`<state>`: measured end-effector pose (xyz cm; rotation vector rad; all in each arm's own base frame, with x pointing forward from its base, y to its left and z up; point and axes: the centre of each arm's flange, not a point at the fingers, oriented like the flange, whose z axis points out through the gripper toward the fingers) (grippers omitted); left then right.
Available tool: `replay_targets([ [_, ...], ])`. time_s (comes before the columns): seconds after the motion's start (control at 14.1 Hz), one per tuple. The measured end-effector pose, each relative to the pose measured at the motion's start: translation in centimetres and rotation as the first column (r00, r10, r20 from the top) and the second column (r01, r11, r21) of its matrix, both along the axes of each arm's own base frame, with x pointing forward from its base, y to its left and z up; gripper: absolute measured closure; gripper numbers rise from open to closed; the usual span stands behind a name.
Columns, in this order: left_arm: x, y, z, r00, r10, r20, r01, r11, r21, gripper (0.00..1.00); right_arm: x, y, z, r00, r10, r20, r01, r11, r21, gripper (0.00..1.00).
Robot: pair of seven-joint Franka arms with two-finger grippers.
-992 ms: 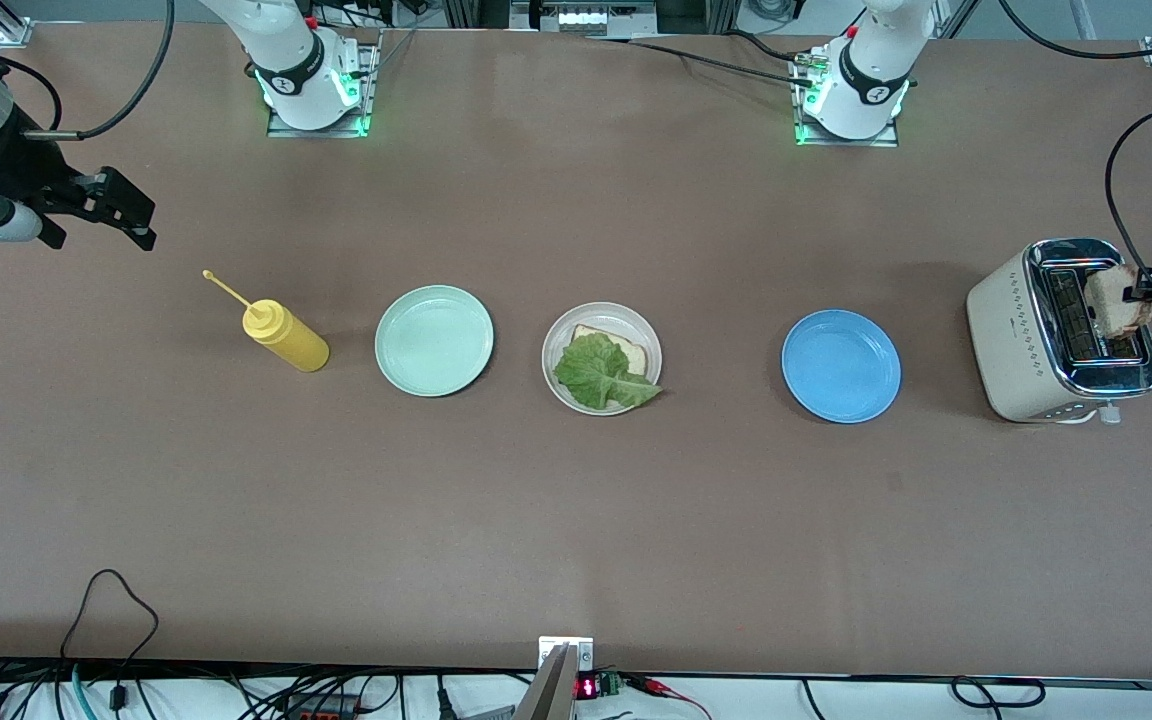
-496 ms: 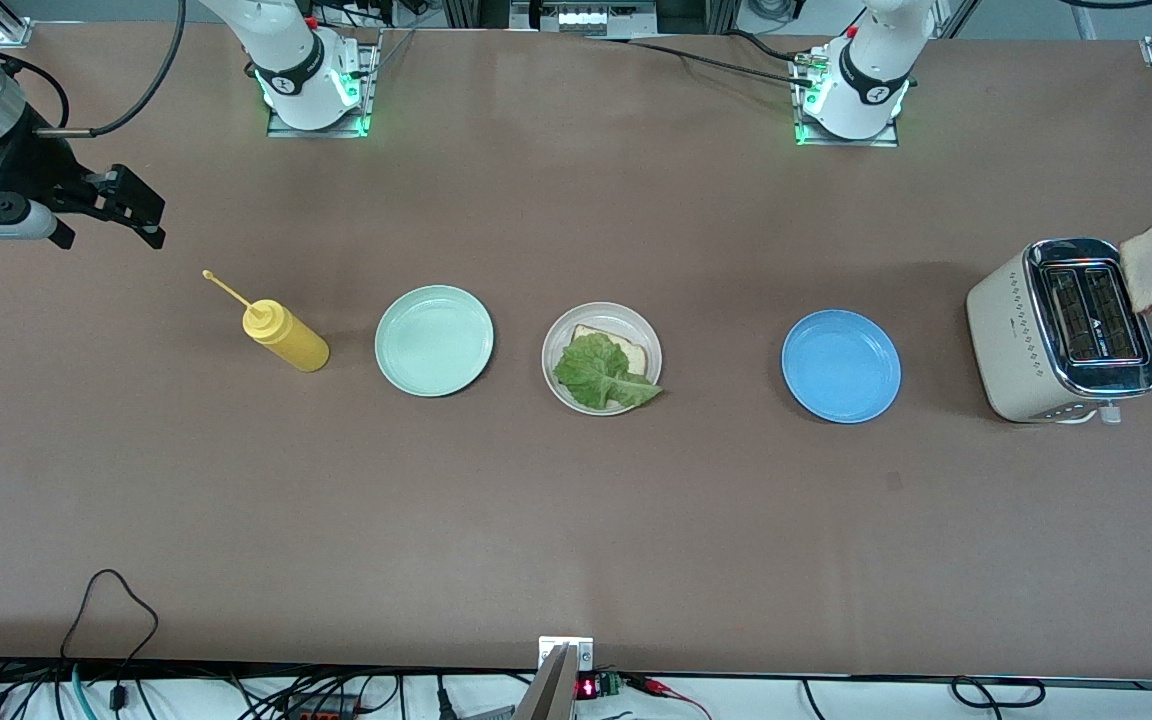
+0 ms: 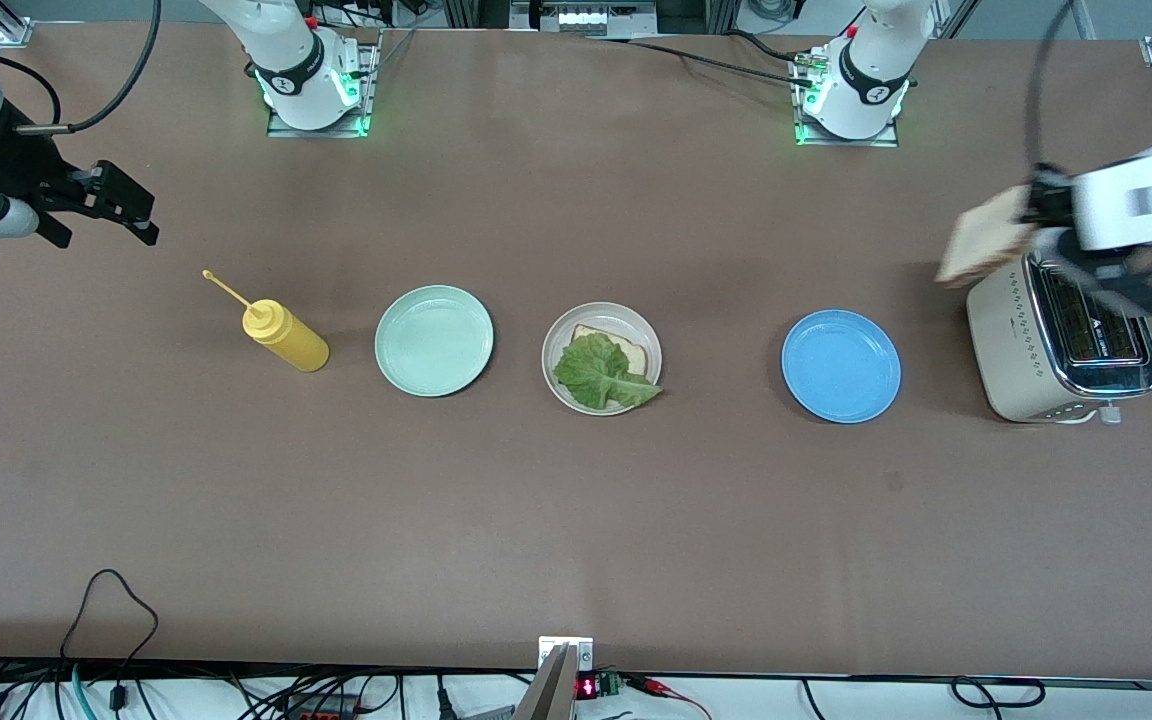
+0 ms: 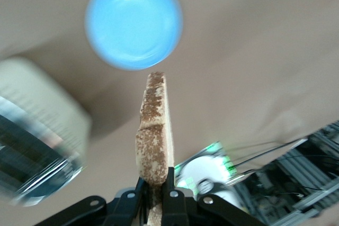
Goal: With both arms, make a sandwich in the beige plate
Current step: 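Grasp the second bread slice from the toaster with the left gripper, then lay the bread slice on the lettuce and open the left gripper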
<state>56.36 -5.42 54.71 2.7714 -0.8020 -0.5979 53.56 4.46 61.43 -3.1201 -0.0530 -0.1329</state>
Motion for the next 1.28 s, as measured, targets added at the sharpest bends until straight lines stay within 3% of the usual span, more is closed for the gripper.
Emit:
replay_targets([
  [0.28,3.2,-9.3,-5.6,0.990,0.118,-0.071,-0.133,0.952,-0.277,0.88,-0.1,0.1,-0.1,1.000,0.005,-0.004,-0.005,1.000,-0.001,0.00],
  [0.57,5.4,-16.8,-11.3,0.960,0.261,-0.096,-0.275,0.836,-0.475,0.88,-0.2,0.2,-0.4,1.000,0.008,-0.017,-0.008,1.000,-0.002,0.00],
  [0.85,5.6,-23.4,-21.2,0.907,0.396,-0.142,-0.405,0.731,-0.550,0.91,-0.2,0.2,-0.3,1.000,0.012,-0.015,-0.012,1.000,-0.005,0.00],
  [1.06,4.6,-27.2,-27.1,0.897,0.408,-0.174,-0.429,0.699,-0.572,0.91,-0.2,0.3,-0.3,1.000,0.016,-0.014,-0.016,1.000,-0.011,0.00],
  [1.28,3.7,-27.4,-31.3,0.902,0.390,-0.188,-0.411,0.636,-0.653,0.91,-0.2,0.4,-0.3,1.000,0.017,-0.014,-0.017,1.000,-0.012,0.00],
])
